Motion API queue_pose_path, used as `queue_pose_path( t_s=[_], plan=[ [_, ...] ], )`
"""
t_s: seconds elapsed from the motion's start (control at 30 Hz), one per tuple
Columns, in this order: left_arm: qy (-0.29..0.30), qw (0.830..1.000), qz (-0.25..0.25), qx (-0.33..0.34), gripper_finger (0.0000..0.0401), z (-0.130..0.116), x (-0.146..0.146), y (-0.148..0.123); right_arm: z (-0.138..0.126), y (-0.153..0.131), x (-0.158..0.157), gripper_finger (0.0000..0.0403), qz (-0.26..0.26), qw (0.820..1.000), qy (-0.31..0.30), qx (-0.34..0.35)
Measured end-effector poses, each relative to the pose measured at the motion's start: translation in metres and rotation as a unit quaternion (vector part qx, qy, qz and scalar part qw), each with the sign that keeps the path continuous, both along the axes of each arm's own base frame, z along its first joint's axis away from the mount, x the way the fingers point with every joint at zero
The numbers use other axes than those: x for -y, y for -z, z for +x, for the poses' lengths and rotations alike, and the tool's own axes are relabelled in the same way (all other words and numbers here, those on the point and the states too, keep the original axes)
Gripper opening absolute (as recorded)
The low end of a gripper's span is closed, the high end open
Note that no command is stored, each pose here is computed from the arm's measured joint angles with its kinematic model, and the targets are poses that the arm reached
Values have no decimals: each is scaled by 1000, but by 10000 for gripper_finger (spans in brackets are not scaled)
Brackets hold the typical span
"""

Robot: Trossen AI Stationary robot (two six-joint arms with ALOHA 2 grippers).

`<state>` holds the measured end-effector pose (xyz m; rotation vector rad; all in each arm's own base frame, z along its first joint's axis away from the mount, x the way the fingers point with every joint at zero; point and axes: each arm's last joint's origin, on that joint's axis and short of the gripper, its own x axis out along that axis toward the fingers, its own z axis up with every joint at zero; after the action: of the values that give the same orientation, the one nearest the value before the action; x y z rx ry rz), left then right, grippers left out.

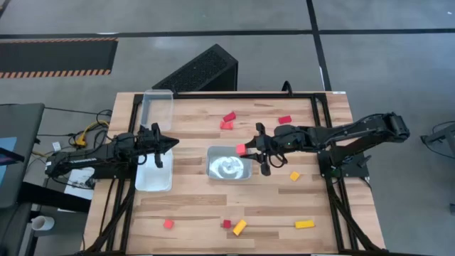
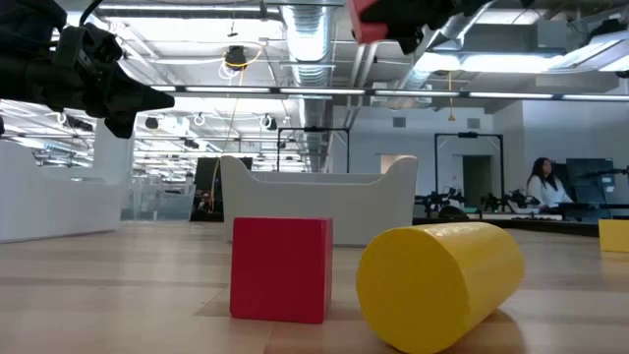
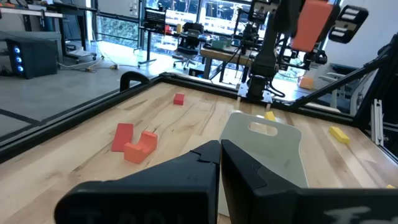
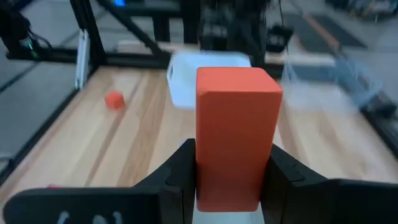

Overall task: Sort & place blocks by color
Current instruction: Put the middle right orange wooden block into the gray bin, then put the top right red wooden block into the transparent bin

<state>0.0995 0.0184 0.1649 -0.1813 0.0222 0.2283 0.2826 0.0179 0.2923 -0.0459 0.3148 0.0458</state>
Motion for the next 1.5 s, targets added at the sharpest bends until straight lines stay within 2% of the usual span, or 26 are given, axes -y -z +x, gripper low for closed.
queue_pose_path(
  t_s=[0.1, 0.33, 0.43, 0.57, 0.8, 1.03, 1.13, 1.3, 1.4, 1.5],
  plan=[
    [0, 1000, 0, 0, 0, 0, 0, 0, 7, 2, 8, 127, 17, 1000, 17, 11],
    [0, 1000, 0, 0, 0, 0, 0, 0, 29, 59, 25, 127, 53, 988, 64, -128],
    [0, 1000, 0, 0, 0, 0, 0, 0, 42, 64, 25, 127, 66, 983, 61, -158],
    [0, 1000, 0, 0, 0, 0, 0, 0, 56, 69, 24, 127, 65, 965, 64, -245],
    [-1, 1000, 0, -3, 0, 0, 0, 0, 82, 84, 19, 151, 64, 937, 52, -339],
    [-3, 1000, -4, -9, 0, 1, 0, 2, 101, 110, 18, 186, 90, 919, 41, -382],
    [0, 1000, -6, -12, 0, 2, 0, 2, 106, 109, 17, 207, 106, 918, 46, -379],
    [0, 1000, -7, -15, 0, 2, 0, 3, 109, 94, 12, 232, 103, 927, 36, -359],
    [0, 1000, -6, -12, 0, 2, 0, 2, 104, 77, 11, 234, 103, 934, 33, -341],
    [-1, 1000, -6, -11, 0, 2, 0, 2, 100, 55, 6, 229, 92, 948, 32, -302]
  ],
)
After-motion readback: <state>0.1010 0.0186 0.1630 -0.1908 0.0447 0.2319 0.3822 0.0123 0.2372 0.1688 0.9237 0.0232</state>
